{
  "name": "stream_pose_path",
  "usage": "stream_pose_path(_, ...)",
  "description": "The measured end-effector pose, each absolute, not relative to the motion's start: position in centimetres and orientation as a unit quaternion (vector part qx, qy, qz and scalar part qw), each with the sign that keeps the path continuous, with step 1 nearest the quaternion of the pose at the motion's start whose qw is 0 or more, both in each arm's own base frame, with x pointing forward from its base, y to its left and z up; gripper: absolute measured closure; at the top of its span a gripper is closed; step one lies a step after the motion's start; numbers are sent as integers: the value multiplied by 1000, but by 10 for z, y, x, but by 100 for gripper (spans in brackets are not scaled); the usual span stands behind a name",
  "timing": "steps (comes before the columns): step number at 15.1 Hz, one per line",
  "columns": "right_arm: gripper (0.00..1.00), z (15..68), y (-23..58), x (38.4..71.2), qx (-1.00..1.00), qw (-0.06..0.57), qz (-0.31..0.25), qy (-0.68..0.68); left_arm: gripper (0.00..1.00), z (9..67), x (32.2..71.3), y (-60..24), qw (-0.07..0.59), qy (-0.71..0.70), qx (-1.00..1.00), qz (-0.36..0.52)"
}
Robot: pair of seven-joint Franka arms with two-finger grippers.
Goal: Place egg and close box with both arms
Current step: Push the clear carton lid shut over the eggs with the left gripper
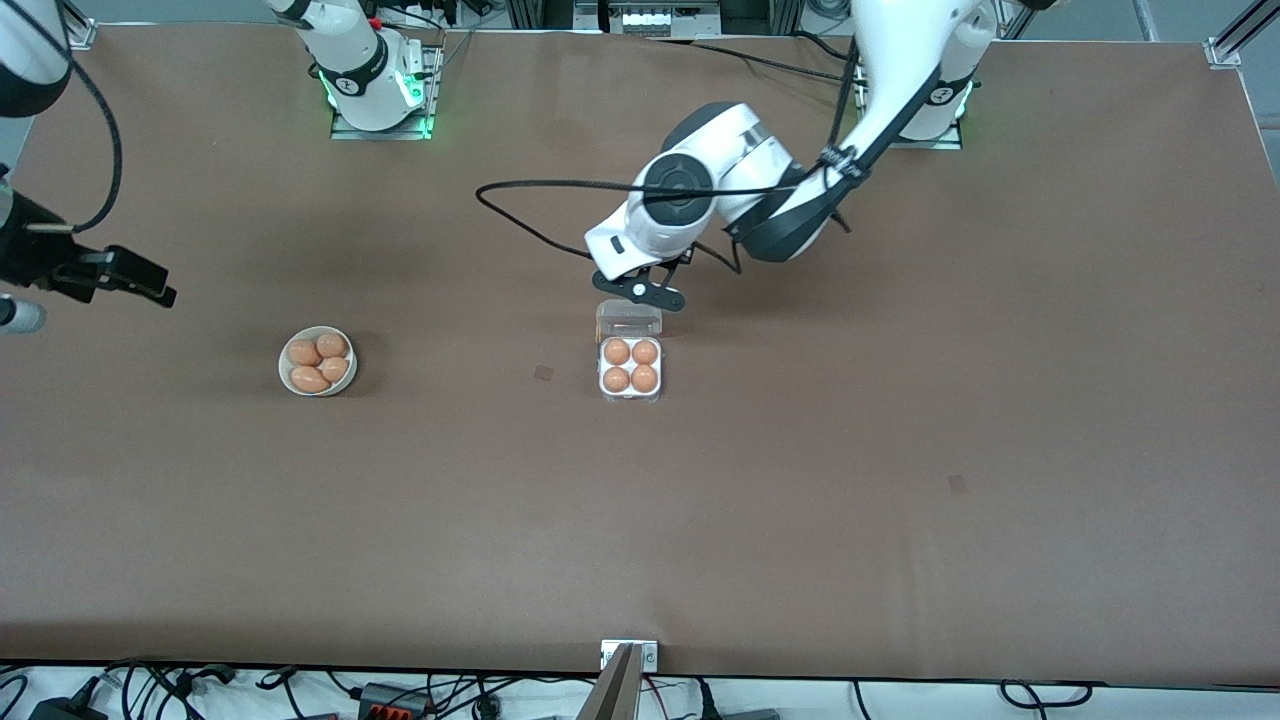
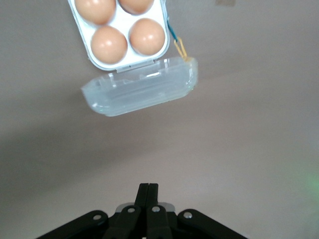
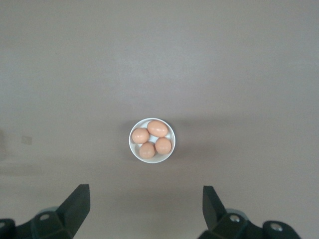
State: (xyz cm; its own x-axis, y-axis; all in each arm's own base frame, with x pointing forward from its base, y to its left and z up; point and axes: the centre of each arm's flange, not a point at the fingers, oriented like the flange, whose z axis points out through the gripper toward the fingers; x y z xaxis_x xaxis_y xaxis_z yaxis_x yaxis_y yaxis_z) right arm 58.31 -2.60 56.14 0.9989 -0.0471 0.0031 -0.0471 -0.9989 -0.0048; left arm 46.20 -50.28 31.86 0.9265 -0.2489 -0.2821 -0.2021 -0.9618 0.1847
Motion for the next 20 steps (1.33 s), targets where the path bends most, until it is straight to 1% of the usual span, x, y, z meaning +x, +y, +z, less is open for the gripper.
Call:
stream_pose_path(3, 0, 565, -22, 575, -1000, 2, -3, 20, 99, 301, 456, -513, 66, -111, 981, -146)
stream_pose_path(8, 0, 566, -21, 575, -1000, 2, -6, 17, 99, 285, 476, -505, 63, -93, 983, -144)
stream_pose_path(13, 0, 566, -21, 574, -1000, 2, -2, -3, 99, 250, 476, -515, 46, -107, 982, -146)
stream_pose_path(16, 0, 566, -22, 574, -1000, 2, -1, -6, 99, 245, 475, -523, 48, -112, 982, -143)
stream_pose_path(18, 0, 566, -22, 574, -1000, 2, -1, -6, 99, 257, 489, -525, 58, -105, 985, -128)
stream_pose_path(20, 0, 566, -23, 574, -1000, 1, -1, -5, 99, 274, 515, -519, 69, -89, 988, -103)
